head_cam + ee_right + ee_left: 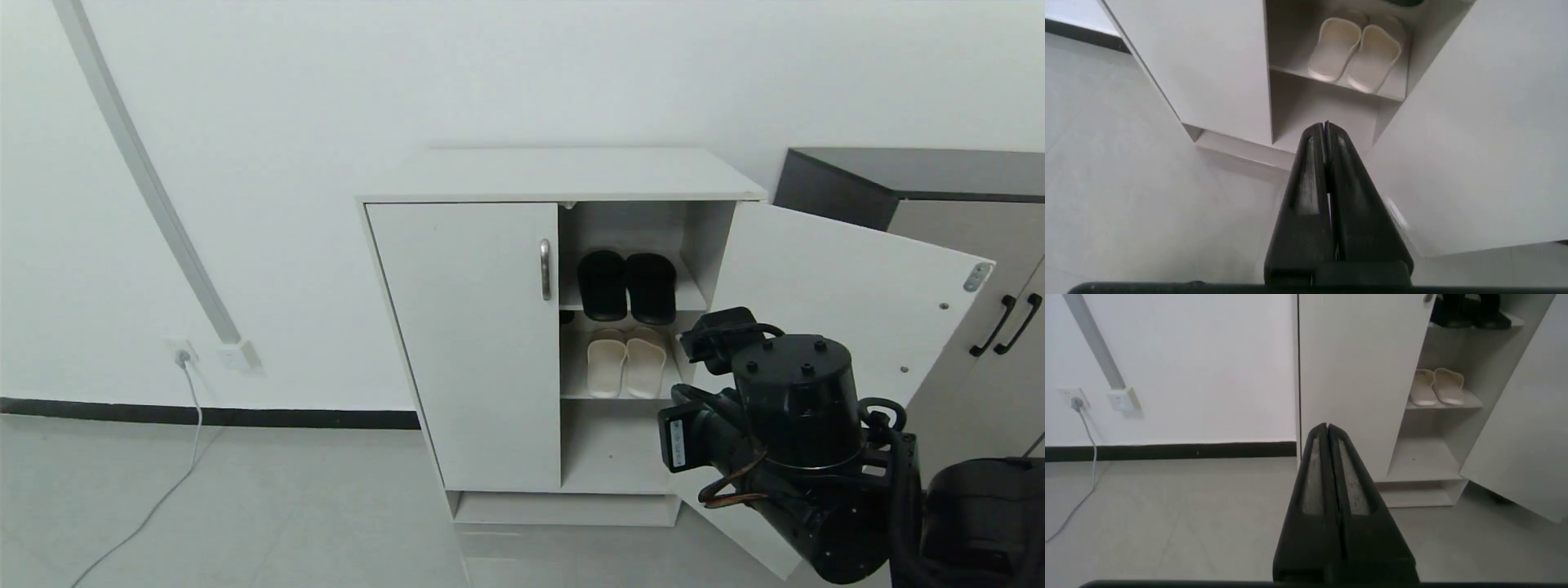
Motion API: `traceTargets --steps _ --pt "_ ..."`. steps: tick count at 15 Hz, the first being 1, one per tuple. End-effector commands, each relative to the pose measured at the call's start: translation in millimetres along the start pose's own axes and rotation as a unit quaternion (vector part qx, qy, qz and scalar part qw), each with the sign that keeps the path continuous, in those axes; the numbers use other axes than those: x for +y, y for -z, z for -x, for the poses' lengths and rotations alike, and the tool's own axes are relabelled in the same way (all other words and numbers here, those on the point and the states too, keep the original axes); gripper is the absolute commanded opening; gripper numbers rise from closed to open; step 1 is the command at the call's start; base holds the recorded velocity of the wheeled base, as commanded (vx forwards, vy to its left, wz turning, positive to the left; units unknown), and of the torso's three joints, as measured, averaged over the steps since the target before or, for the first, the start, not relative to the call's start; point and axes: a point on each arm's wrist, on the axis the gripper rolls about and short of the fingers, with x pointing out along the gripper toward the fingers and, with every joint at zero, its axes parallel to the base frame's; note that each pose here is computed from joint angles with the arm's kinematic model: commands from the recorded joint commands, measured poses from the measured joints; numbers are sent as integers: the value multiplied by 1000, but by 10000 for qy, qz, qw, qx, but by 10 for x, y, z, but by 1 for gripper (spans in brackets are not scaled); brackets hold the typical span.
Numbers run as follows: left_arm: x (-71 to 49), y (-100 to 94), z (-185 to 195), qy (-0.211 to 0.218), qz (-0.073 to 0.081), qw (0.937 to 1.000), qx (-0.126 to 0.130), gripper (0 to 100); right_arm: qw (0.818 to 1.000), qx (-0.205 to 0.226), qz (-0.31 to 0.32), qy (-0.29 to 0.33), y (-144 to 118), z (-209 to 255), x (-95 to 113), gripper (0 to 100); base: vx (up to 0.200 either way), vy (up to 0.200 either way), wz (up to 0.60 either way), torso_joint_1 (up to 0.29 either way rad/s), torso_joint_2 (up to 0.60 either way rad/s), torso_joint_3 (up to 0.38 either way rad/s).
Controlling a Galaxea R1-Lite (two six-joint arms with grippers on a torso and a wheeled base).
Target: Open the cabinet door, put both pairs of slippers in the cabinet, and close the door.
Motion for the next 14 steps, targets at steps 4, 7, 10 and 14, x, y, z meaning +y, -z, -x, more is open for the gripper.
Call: traceTargets --steps 4,7,10,14 --pt "0 0 0 1 0 10000 0 0 10000 -5 -3 -7 -1 4 2 0 0 0 0 156 -470 -317" --pt "0 0 0 -7 0 10000 1 0 10000 -11 -9 0 -6 1 0 0 0 0 0 181 -497 -310" --pt "0 0 0 1 0 10000 0 0 10000 -5 -5 1 -2 1 -1 0 0 0 0 194 -510 -312" --pt "0 0 0 -7 0 10000 1 0 10000 1 0 2 2 -2 0 0 0 0 0 220 -529 -311"
